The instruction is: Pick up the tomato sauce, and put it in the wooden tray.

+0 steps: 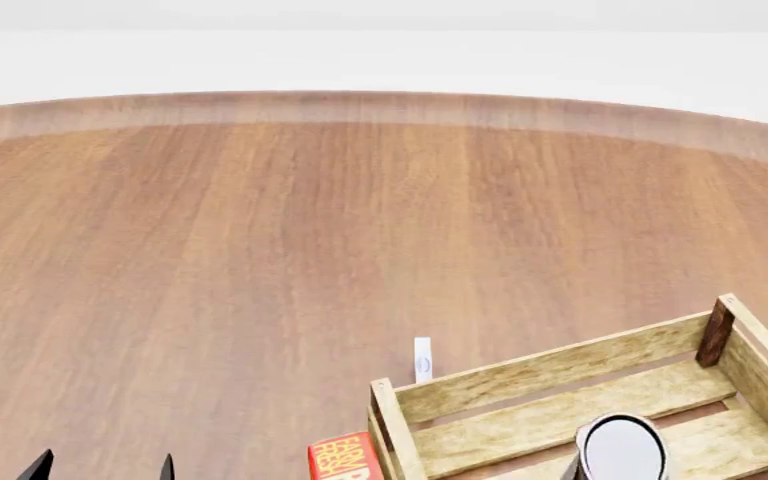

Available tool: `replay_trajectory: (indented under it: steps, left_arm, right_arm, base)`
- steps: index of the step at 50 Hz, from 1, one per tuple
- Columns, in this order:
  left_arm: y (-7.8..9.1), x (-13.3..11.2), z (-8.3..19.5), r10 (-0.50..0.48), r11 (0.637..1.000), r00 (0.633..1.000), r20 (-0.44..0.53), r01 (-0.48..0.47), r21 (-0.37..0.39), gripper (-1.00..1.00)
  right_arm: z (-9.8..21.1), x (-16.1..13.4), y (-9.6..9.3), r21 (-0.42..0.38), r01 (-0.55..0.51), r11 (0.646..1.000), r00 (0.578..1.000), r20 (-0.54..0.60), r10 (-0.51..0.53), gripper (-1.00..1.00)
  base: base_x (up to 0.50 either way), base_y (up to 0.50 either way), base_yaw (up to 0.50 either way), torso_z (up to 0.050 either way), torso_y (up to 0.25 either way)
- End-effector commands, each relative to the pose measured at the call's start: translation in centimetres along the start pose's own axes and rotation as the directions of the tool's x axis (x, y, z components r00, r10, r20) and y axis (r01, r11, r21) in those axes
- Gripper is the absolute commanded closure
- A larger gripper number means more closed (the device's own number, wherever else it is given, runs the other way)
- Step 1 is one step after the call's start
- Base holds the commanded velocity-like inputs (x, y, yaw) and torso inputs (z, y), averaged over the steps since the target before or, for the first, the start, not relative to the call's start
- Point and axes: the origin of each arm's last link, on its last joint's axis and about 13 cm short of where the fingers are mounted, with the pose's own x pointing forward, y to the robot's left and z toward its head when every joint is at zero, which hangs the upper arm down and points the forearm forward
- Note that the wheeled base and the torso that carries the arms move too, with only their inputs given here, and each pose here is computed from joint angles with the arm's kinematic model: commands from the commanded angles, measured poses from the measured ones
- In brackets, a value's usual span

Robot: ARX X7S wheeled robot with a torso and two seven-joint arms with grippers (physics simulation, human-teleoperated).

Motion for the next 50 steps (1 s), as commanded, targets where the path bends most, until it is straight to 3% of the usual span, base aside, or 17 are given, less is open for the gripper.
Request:
replay_trajectory:
  steps: [1, 17, 33, 50]
  left_arm:
    - [0.0, 0.0, 0.1, 0.000, 1.000, 1.000, 0.000, 0.000, 0.000, -1.00]
    - [0.0, 0.1, 0.1, 0.000, 1.000, 1.000, 0.000, 0.000, 0.000, -1.00]
    - [0.0, 0.0, 0.0, 0.000, 1.000, 1.000, 0.000, 0.000, -0.001, -1.00]
    - [0.0, 0.0, 0.0, -0.001, 1.000, 1.000, 0.000, 0.001, 0.000, -1.00]
  right_arm:
    - [0.4, 1.9, 0.6, -0.041, 0.008, 0.999, 1.000, -0.011, -0.008, 1.00]
    - [-0.6, 6.5, 1.8, -0.061, 0.043, 0.997, 0.996, -0.080, -0.048, 1.00]
    - [-2.1, 10.1, 2.8, -0.151, 0.091, 0.984, 0.986, -0.127, -0.110, 1.00]
    - [-4.3, 12.9, 3.3, -0.161, 0.111, 0.981, 0.968, -0.206, -0.143, 1.00]
  base:
    - [0.00, 0.00, 0.00, 0.000, 0.000]
    - [0.00, 0.00, 0.00, 0.000, 0.000]
    - [0.00, 0.00, 0.00, 0.000, 0.001]
    - [0.00, 0.00, 0.00, 0.000, 0.000]
